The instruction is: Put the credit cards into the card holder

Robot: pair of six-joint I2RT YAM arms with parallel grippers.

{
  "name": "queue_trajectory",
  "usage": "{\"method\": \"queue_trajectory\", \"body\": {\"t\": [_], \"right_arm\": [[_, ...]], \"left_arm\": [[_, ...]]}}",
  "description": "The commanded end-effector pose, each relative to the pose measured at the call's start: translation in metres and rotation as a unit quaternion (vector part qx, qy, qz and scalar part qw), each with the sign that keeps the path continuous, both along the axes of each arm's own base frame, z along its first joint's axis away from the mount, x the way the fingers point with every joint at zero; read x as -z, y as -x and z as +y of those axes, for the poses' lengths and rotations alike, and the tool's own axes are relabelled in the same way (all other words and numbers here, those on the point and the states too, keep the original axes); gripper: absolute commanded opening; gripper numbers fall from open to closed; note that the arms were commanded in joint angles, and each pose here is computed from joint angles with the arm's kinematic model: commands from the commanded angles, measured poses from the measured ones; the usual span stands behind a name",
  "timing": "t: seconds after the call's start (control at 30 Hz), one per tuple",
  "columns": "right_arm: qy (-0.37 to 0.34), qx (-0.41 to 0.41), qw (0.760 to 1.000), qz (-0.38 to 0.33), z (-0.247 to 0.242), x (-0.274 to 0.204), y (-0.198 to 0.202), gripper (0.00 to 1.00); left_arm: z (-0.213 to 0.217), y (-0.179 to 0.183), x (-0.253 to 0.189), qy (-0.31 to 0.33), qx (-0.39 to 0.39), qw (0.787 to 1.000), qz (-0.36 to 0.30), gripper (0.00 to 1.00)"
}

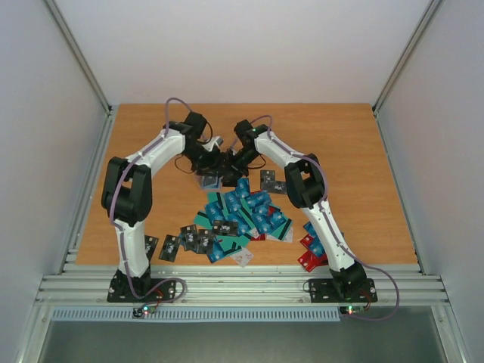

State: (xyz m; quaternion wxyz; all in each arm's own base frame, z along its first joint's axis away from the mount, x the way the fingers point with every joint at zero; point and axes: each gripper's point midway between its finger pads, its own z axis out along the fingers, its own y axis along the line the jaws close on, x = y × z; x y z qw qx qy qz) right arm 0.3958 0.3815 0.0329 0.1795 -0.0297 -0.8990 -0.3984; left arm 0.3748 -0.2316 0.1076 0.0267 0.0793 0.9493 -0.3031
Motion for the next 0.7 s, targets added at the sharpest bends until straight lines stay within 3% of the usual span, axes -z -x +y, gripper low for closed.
{"method": "queue_trajectory", "body": {"t": [0.0,0.1,0.23,0.4,0.67], "right_arm": [[0.025,-0.008,0.999,-0.031,0.002,0.001,-0.001,0.25],[0.027,-0.008,0.998,-0.050,-0.001,-0.014,-0.004,0.25],[0.030,-0.010,0.997,-0.073,-0.008,-0.036,-0.005,0.24],[0.019,-0.012,0.995,-0.098,-0.008,-0.065,-0.004,0.24],[0.015,-0.018,0.993,-0.120,-0.014,-0.088,0.000,0.25]], "left_arm": [[-0.020,0.000,0.002,0.071,0.003,0.997,0.014,0.61],[-0.019,-0.003,0.005,0.073,-0.001,0.997,0.014,0.59],[-0.014,-0.015,-0.043,0.087,-0.013,0.995,-0.045,0.59],[0.034,-0.021,-0.086,0.041,-0.068,0.993,-0.090,0.63],[0.146,-0.016,-0.036,-0.070,-0.178,0.979,-0.066,0.68]]}}
